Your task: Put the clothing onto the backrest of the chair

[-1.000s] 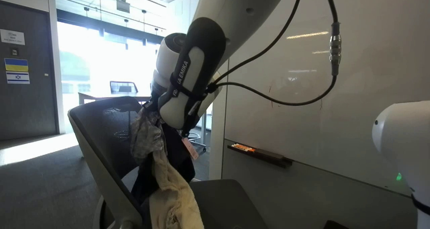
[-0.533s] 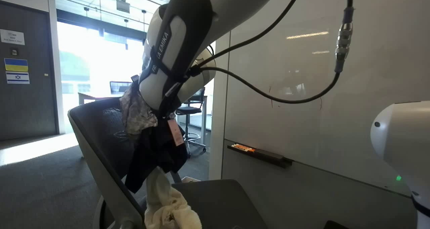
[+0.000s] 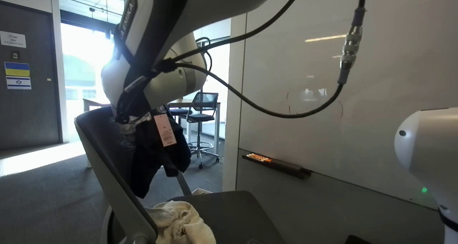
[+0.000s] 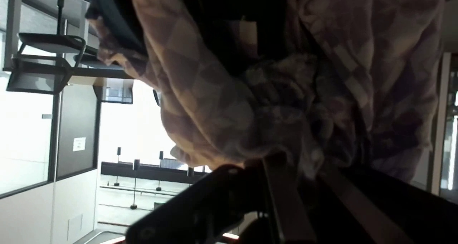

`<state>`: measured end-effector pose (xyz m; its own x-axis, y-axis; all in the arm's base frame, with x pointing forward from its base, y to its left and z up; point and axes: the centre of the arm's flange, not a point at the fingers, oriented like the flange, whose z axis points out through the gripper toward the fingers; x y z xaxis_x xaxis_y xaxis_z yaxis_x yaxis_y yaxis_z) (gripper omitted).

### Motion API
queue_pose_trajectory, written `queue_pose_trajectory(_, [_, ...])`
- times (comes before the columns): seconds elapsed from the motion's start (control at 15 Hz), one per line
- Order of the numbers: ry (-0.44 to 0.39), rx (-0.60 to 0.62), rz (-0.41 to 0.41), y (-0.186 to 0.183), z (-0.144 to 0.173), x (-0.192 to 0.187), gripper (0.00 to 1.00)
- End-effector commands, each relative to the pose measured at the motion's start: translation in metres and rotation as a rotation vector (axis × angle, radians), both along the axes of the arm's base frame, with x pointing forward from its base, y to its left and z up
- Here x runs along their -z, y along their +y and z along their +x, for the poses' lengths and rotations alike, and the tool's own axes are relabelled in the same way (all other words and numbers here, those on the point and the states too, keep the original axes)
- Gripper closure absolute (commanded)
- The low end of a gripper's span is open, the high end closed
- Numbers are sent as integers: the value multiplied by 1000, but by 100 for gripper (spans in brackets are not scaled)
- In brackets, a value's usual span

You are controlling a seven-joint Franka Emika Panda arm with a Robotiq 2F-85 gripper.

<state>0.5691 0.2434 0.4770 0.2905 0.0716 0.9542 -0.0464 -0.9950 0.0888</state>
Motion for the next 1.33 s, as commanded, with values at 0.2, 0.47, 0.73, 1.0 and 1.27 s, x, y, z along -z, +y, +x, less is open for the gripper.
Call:
queue_pose_trajectory(0.2, [-92, -46, 284, 88, 1, -30, 95])
queue_pose_trajectory(0.47, [23, -124, 313, 147, -3, -53, 94])
queue_pose_trajectory(0.73, [175, -132, 267, 183, -9, -32, 65])
queue_pose_trajectory(1.0, [291, -107, 223, 190, -13, -1, 44])
queue_pose_trajectory(1.27, [369, -74, 187, 191, -13, 8, 14])
